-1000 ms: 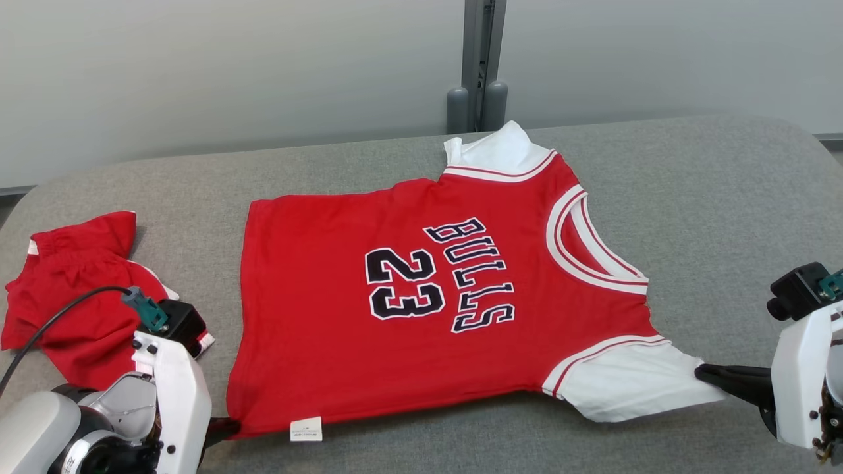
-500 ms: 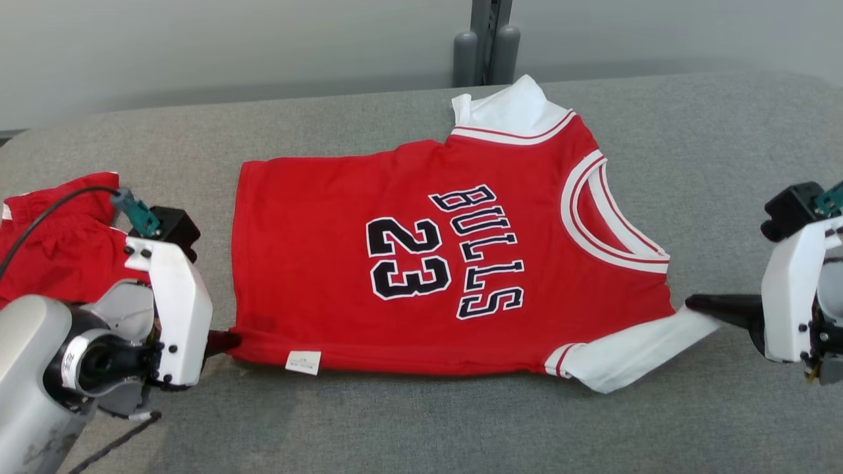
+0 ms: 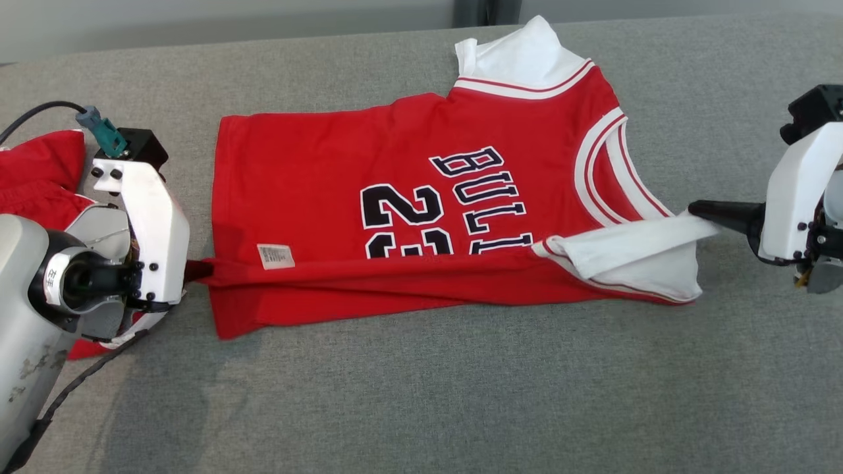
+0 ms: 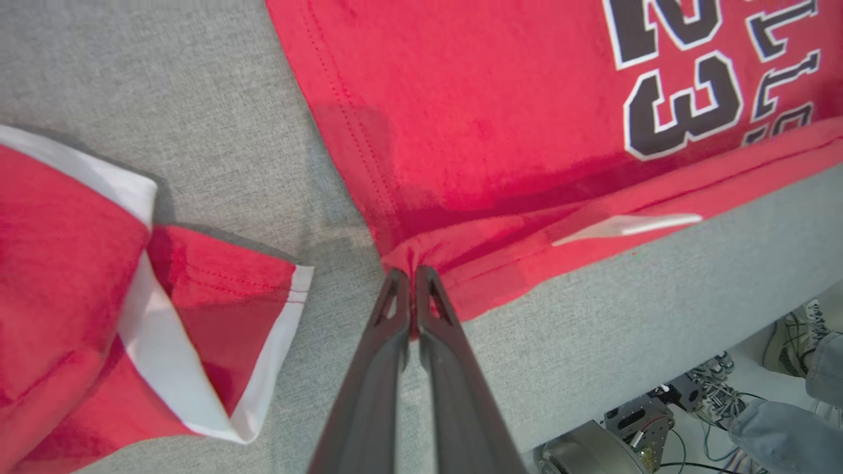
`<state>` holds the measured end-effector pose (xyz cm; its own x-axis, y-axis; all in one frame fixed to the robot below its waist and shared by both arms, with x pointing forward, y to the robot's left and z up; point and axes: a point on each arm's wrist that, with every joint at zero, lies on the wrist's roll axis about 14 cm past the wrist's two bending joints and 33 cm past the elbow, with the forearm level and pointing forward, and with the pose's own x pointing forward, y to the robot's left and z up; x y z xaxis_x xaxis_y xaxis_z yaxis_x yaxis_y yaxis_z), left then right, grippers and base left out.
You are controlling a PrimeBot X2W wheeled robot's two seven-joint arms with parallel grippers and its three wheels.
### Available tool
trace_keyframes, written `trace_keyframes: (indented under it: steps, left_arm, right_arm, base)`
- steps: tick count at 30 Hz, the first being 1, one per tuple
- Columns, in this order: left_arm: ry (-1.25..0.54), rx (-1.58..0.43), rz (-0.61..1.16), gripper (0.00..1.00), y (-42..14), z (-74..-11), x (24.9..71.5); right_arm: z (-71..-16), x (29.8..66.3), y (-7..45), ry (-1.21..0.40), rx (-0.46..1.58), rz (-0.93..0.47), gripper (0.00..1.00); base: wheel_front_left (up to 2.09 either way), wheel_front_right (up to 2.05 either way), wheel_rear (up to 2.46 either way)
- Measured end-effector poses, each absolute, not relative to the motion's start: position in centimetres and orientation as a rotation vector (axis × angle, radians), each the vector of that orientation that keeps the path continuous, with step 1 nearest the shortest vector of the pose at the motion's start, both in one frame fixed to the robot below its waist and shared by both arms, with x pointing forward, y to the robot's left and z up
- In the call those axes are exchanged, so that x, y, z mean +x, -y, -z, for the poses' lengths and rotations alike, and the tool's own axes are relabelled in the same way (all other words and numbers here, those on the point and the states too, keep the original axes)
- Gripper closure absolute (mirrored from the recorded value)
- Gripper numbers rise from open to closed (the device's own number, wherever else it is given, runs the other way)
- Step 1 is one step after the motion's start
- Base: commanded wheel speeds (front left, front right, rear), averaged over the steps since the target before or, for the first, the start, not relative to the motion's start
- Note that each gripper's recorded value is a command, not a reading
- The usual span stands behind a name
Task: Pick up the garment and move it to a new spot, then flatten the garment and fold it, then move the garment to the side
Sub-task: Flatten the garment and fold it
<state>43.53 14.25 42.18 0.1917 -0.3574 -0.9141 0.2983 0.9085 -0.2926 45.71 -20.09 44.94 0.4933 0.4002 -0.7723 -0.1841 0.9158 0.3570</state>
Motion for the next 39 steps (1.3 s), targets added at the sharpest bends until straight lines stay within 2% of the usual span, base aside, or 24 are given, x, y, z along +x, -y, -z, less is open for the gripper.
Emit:
trace_keyframes:
  steps: [14, 15, 16, 17, 18, 29, 39]
  left_arm:
    - [-1.286, -0.091, 0.456, 1.0, -13.4, -40.8, 45.8]
    - [-1.291, -0.087, 0.455, 1.0, -13.4, -40.6, 45.8]
    - [-1.294, -0.086, 0.453, 0.97, -13.5, -40.5, 45.8]
    - [-1.285, -0.079, 0.455, 0.51, -13.5, -40.5, 45.9]
    - [-1.276, -0.078, 0.453, 0.0, -13.5, -40.6, 46.0]
    - [-1.112, -0.094, 0.462, 0.0, -13.3, -43.3, 47.1]
    - [-0.712, -0.114, 0.447, 0.0, -13.3, -47.4, 47.5]
  right_arm:
    - [-44.6, 50.5, 18.7, -0.897, 0.257, -0.325, 1.0]
    - [-44.7, 50.8, 18.7, -0.888, 0.256, -0.322, 0.73]
    - [-44.7, 50.9, 18.7, -0.879, 0.253, -0.319, 0.31]
    - [-44.7, 51.1, 18.7, -0.873, 0.252, -0.319, 0.0]
    - [-44.7, 51.2, 18.6, -0.866, 0.252, -0.319, 0.0]
    - [-49.7, 52.6, 17.8, -0.561, 0.302, -0.317, 0.0]
    - [-52.4, 49.6, 19.6, -0.284, 0.335, -0.253, 0.0]
  base:
    - [0.0, 0.0, 0.0]
    - [0.0, 0.0, 0.0]
    - [0.0, 0.0, 0.0]
    - [0.0, 0.0, 0.0]
    - [0.0, 0.0, 0.0]
    - [0.0, 0.0, 0.0]
    - [0.0, 0.0, 0.0]
